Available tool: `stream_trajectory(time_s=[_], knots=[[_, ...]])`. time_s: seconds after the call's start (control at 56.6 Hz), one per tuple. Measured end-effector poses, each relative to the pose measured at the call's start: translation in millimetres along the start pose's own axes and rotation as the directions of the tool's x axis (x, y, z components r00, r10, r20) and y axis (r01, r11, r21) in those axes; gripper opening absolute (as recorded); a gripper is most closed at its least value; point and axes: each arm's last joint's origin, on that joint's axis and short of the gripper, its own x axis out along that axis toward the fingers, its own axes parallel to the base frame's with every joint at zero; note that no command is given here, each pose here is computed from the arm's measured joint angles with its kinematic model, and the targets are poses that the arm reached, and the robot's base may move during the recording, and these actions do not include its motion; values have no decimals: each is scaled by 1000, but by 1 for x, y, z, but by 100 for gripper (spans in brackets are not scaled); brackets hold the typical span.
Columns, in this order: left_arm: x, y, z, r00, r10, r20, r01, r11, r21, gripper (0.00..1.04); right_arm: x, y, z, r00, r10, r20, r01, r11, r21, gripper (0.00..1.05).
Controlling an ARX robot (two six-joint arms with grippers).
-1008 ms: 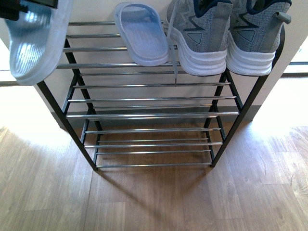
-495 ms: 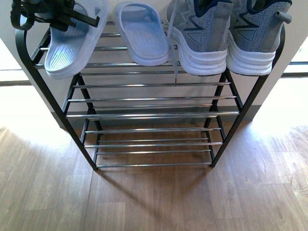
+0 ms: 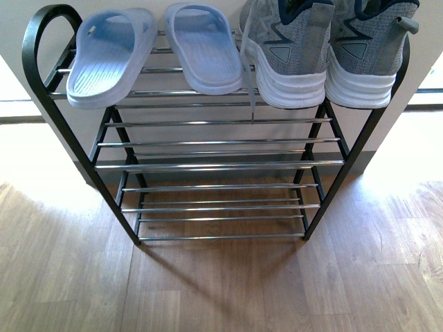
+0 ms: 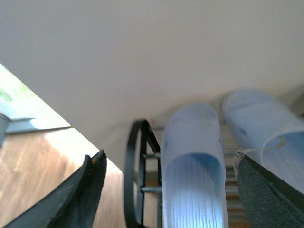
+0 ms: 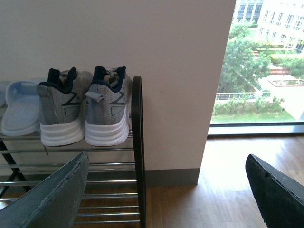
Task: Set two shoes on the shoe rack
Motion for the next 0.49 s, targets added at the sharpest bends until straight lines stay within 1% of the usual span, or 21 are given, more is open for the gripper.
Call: stream_trajectory(time_s=[0.035, 0.071, 0.106, 0.141, 0.177, 0.23, 0.283, 0.354, 0.424, 0.442, 0.495], knots=[[-28, 8, 6, 998, 9, 64, -8, 1000, -29, 88, 0, 0, 0, 1000, 0, 0, 0, 1000, 0, 96], [-49, 14, 7, 994, 18, 108, -13, 999, -53, 93, 0, 0, 0, 1000, 0, 0, 0, 1000, 0, 96], [-66, 21, 6, 985, 2, 171, 12, 997, -81, 92, 0, 0, 0, 1000, 0, 0, 0, 1000, 0, 96], [-84, 29, 3, 961, -33, 273, 68, 991, -119, 85, 0, 0, 0, 1000, 0, 0, 0, 1000, 0, 96], [-94, 35, 0, 941, -42, 334, 93, 986, -138, 80, 0, 0, 0, 1000, 0, 0, 0, 1000, 0, 96], [-103, 44, -11, 922, -38, 385, 106, 982, -157, 71, 0, 0, 0, 1000, 1, 0, -1, 1000, 0, 96], [-107, 49, -25, 920, -32, 391, 103, 981, -162, 64, 0, 0, 0, 1000, 0, 0, 0, 1000, 0, 96], [-107, 54, -49, 932, -34, 361, 97, 983, -158, 53, 0, 0, 0, 1000, 0, 0, 0, 1000, 0, 96], [-108, 57, -83, 949, -55, 310, 104, 984, -144, 37, 0, 0, 0, 1000, 0, 0, 0, 1000, 0, 96], [-109, 58, -85, 950, -55, 309, 104, 984, -144, 35, 0, 0, 0, 1000, 0, 0, 0, 1000, 0, 96], [-115, 62, -97, 948, -55, 313, 105, 984, -145, 24, 0, 0, 0, 1000, 0, 0, 0, 1000, 0, 96]])
